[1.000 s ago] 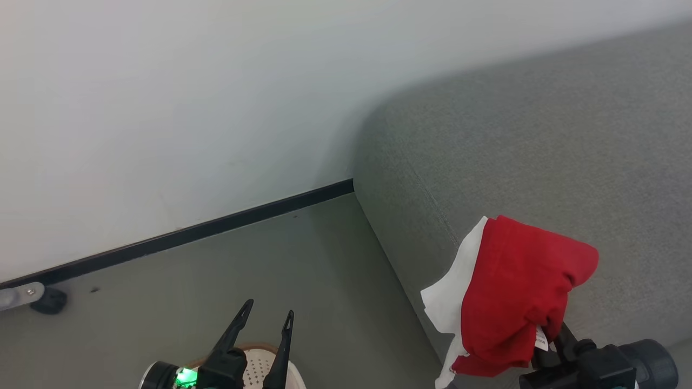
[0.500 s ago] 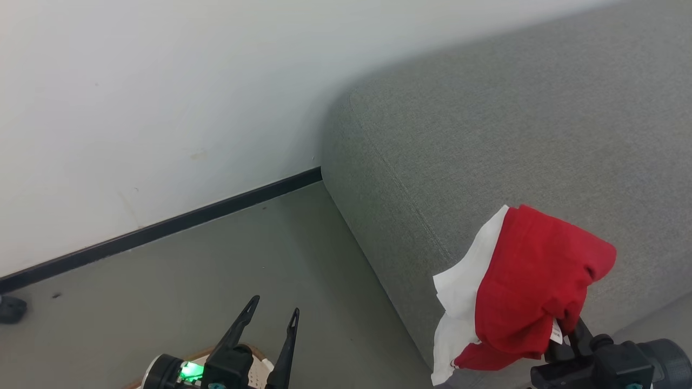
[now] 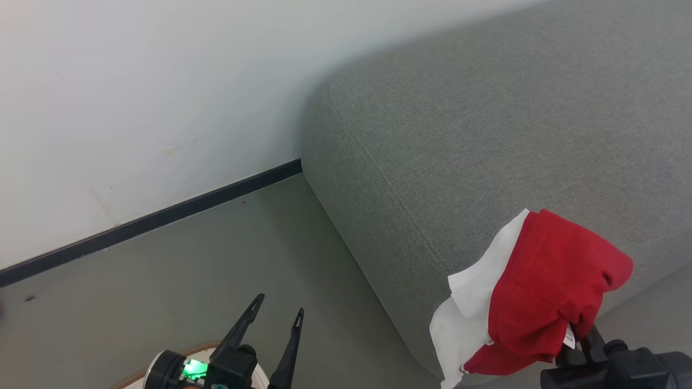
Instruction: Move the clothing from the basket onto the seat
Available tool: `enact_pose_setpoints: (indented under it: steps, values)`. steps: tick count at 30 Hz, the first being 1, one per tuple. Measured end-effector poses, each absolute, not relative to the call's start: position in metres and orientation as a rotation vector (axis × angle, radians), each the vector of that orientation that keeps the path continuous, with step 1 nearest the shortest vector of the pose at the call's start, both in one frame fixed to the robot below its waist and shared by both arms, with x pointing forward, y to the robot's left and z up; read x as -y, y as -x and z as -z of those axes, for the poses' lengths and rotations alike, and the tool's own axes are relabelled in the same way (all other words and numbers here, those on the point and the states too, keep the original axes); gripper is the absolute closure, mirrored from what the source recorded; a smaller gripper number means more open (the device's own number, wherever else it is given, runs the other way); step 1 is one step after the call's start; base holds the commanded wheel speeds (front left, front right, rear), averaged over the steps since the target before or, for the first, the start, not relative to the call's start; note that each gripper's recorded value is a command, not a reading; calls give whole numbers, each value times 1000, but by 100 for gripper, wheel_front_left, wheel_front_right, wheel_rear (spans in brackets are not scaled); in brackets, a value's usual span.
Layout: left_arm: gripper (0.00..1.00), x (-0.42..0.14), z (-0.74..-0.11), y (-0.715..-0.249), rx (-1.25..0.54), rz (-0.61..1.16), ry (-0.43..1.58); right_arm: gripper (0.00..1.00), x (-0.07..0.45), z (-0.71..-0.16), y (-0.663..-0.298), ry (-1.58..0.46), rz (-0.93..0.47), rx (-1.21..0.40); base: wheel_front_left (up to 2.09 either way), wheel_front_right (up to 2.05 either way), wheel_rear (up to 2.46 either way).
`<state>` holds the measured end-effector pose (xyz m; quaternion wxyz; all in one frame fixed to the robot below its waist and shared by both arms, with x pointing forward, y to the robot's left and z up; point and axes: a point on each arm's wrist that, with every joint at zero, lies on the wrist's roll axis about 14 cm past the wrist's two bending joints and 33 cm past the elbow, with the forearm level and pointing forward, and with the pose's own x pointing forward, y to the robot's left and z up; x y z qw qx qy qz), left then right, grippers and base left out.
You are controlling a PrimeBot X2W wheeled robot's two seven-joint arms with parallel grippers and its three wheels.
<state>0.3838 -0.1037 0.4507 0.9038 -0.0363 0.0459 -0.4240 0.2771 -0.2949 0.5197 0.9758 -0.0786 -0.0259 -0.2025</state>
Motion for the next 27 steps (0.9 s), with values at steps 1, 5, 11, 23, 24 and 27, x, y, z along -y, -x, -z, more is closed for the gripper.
enact_pose_setpoints:
  steps: [1, 5, 11, 23, 24, 27]
  values:
    - [0, 104, -450, -384, -95, 877, 75, 100, 297, -520, -277, 160, 413, 52, 0, 0, 0]
    - [0, 105, -450, -382, -97, 886, 74, 100, 305, -522, -274, 150, 441, 59, 0, 0, 0]
    - [0, 101, -447, -384, -102, 876, 75, 100, 328, -528, -271, 130, 504, 74, 0, 0, 0]
    - [0, 78, -420, -399, -131, 869, 15, 100, 372, -580, -312, 229, 505, 186, 0, 0, 0]
    - [0, 73, -415, -402, -139, 866, 8, 100, 384, -591, -319, 232, 529, 214, 0, 0, 0]
    - [0, 66, -406, -407, -152, 857, -2, 100, 404, -601, -330, 228, 559, 231, 0, 0, 0]
